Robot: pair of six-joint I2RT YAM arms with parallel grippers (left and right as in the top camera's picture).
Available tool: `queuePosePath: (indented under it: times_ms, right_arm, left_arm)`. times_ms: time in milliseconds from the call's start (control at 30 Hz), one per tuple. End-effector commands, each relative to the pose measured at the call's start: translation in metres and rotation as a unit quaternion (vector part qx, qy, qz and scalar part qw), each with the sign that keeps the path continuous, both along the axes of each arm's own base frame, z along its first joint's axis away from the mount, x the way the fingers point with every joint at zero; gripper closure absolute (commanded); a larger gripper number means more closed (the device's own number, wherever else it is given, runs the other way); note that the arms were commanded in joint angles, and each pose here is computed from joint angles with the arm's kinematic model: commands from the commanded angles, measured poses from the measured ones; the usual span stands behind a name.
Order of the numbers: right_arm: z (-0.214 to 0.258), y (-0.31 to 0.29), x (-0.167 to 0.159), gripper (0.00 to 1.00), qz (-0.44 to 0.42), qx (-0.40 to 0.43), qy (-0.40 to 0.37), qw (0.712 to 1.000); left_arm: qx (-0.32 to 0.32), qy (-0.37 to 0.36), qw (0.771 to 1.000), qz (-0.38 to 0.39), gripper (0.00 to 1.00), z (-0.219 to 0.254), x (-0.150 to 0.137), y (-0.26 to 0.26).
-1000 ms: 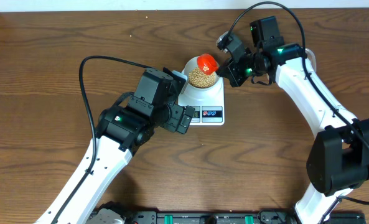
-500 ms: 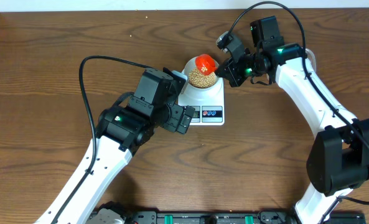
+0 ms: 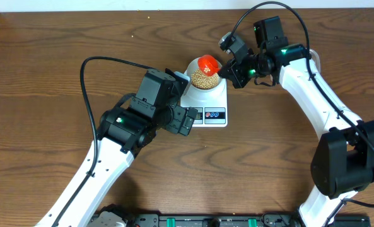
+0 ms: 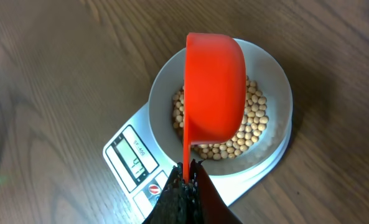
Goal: Scoop item into bowl and weigh 50g on scale
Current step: 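Keep tilting the scoop over the bowl, adding beans slowly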
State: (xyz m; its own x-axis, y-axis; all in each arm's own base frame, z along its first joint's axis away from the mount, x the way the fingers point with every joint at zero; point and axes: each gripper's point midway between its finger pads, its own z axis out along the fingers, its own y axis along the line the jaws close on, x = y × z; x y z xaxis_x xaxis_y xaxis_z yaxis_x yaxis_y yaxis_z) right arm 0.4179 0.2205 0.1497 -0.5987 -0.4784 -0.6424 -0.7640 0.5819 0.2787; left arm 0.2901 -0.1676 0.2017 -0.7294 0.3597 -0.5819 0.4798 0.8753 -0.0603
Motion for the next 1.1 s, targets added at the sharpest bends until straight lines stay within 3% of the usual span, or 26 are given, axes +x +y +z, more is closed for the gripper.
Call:
queuePosePath:
  times_ms: [0,400,1067]
  right_arm:
    - [0.019,0.003,0.003,0.99,0.026,-0.006,-0.048,0.998]
    - [0.007,-0.001,0.008,0.99,0.065,-0.099,-0.116,0.986]
    - [0.007,0.006,0.007,0.99,0.097,-0.112,-0.144,0.978]
  left_arm:
    - [0.005,0.007,1.0,-0.006,0.02,-0.005,-0.001,0.0]
    - [0.005,0.006,1.0,-0.006,0.02,-0.005,-0.001,0.0]
    - [0.005,0.006,1.0,-0.006,0.02,-0.005,-0.001,0.0]
